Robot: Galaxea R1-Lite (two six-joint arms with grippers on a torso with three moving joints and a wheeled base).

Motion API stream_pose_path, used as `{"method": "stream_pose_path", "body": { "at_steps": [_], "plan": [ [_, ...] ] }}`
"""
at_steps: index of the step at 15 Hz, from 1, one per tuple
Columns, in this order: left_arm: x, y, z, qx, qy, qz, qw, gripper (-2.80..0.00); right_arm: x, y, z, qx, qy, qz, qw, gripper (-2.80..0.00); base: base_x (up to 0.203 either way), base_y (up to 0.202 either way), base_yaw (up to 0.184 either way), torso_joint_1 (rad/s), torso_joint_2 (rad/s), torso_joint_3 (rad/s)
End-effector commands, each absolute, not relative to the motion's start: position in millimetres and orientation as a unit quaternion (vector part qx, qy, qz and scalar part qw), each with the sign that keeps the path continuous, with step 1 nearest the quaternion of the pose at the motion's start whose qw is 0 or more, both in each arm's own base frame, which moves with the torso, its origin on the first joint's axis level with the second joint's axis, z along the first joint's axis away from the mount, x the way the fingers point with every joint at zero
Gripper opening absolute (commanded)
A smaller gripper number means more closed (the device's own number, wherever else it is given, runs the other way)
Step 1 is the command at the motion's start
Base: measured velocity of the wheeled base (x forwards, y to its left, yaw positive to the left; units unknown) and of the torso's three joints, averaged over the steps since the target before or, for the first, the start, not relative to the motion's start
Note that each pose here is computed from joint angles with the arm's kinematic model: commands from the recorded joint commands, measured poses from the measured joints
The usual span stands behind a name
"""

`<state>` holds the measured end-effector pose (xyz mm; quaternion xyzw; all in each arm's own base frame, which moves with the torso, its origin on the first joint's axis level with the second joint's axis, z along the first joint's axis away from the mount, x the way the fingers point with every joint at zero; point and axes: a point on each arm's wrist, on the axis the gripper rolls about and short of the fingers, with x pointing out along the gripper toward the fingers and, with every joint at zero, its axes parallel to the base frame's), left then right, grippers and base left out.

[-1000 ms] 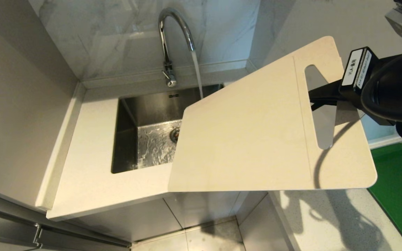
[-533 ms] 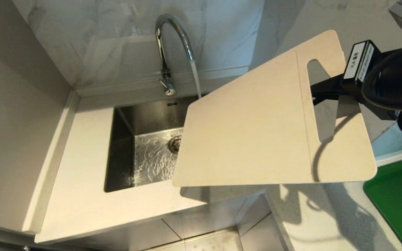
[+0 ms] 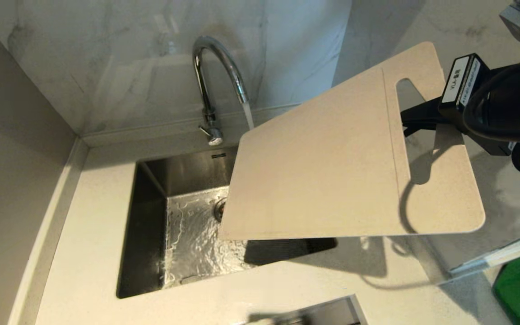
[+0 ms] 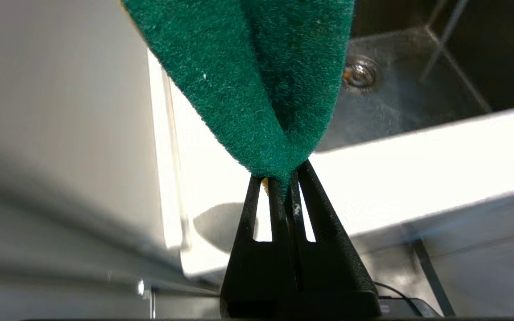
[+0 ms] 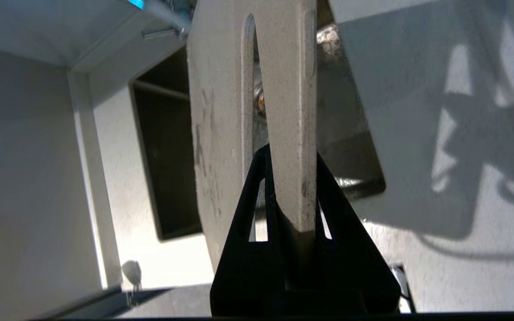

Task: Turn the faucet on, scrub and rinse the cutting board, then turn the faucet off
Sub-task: Scrub the cutting board underwater

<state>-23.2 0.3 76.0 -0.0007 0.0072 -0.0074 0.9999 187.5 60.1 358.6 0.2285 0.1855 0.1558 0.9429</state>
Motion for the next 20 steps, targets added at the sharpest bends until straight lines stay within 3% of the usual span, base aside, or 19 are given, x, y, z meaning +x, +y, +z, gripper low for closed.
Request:
{"method": "stream_pose_path", "body": {
  "at_steps": [1,4,10,20],
  "plan": [
    [-23.2,0.4,76.1,-0.001,0.008,-0.008,1.0,-2.8,188.8,60.7,357.6,0.23,0.189,0.156,0.942,-2.8,0.19,0.0,0.003,0.002,0.0,0.004],
    [-23.0,0.4,76.1,-0.001,0.008,-0.008,1.0,-2.8,190.2,61.1,358.2,0.231,0.185,0.157,0.942,-2.8,0.19,0.0,-0.019,0.008,0.01,0.001],
    [-23.2,0.4,76.1,-0.001,0.008,-0.008,1.0,-2.8,206.6,66.2,349.4,0.245,0.206,0.148,0.936,-2.8,-0.003,0.0,0.01,0.0,0.0,0.0],
    [-23.0,0.4,76.1,-0.001,0.008,-0.008,1.0,-2.8,305.6,98.8,286.6,0.313,0.266,0.117,0.904,-2.8,0.0,0.0,0.0,0.0,0.0,0.0]
  ]
}}
